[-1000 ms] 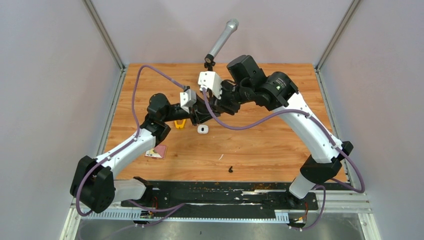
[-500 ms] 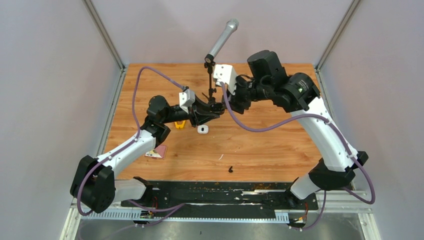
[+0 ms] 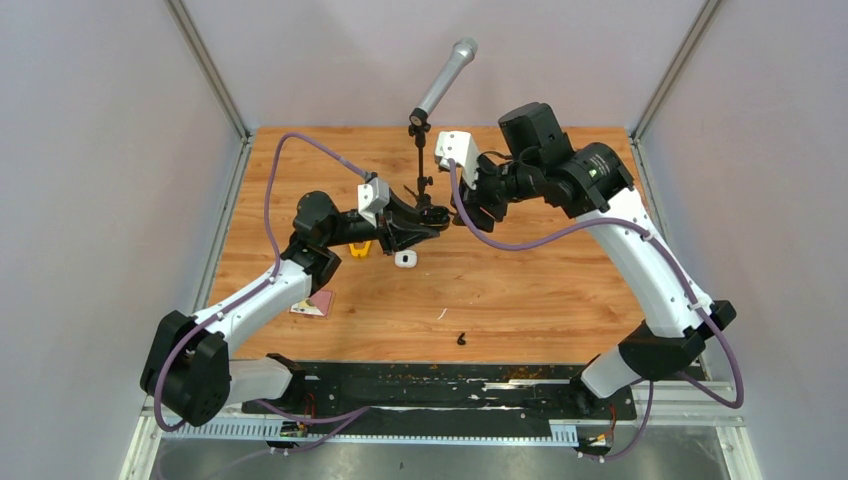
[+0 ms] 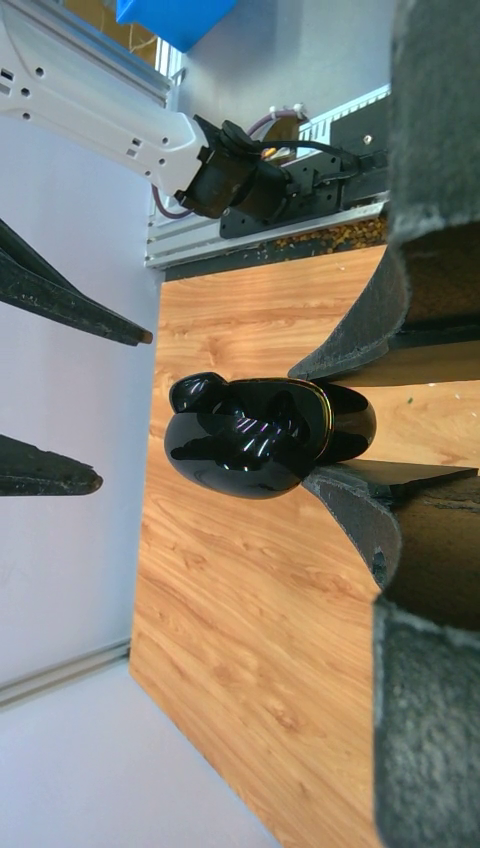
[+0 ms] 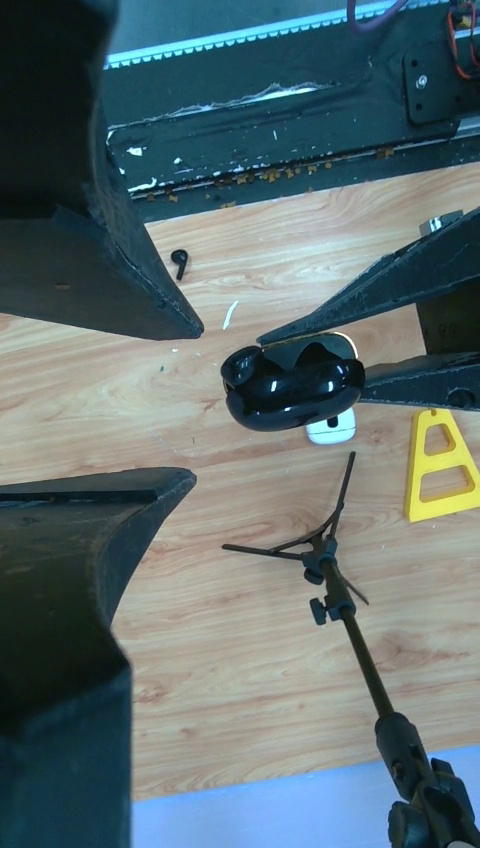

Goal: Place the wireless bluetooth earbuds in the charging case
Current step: Adjust the right earbud in the right side groove of the charging case.

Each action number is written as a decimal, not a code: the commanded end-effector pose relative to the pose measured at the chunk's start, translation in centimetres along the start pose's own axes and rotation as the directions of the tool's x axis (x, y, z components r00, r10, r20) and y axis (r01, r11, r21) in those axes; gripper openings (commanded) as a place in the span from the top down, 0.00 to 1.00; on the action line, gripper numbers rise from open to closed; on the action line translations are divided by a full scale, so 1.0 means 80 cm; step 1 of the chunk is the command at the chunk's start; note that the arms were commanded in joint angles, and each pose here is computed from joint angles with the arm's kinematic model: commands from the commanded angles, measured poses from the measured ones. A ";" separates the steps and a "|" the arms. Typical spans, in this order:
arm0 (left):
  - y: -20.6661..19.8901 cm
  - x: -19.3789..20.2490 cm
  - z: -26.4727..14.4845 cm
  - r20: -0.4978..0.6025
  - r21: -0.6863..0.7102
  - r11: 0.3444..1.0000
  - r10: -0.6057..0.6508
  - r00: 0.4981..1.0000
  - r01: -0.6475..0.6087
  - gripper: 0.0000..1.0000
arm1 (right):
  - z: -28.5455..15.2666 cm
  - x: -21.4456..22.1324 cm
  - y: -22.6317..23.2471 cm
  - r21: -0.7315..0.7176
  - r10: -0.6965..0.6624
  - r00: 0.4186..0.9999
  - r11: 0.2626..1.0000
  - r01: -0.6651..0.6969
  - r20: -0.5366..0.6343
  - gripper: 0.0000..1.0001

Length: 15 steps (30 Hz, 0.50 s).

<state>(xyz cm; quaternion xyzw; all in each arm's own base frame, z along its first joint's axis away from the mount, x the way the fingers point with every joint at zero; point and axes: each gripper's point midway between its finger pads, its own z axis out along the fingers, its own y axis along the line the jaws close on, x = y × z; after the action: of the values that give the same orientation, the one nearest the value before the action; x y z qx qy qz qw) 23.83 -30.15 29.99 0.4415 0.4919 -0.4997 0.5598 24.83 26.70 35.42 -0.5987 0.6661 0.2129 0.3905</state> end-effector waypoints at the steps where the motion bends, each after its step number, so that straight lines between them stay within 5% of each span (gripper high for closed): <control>1: -0.002 -0.024 0.001 0.040 0.020 0.998 0.053 0.998 -0.054 1.00 | 0.010 -0.017 0.001 -0.031 0.016 0.998 0.999 -0.015 0.056 0.50; 15: -0.005 -0.026 0.001 0.040 0.035 0.996 0.079 0.996 -0.080 1.00 | 0.035 -0.015 -0.023 0.007 0.074 0.997 0.997 -0.075 0.032 0.51</control>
<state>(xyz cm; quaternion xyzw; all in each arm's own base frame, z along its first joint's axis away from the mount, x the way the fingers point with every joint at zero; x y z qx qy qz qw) 24.10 -29.90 29.89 0.4408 0.4941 -0.4971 0.5608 26.00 28.39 33.08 -0.5832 0.6906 0.2349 0.3575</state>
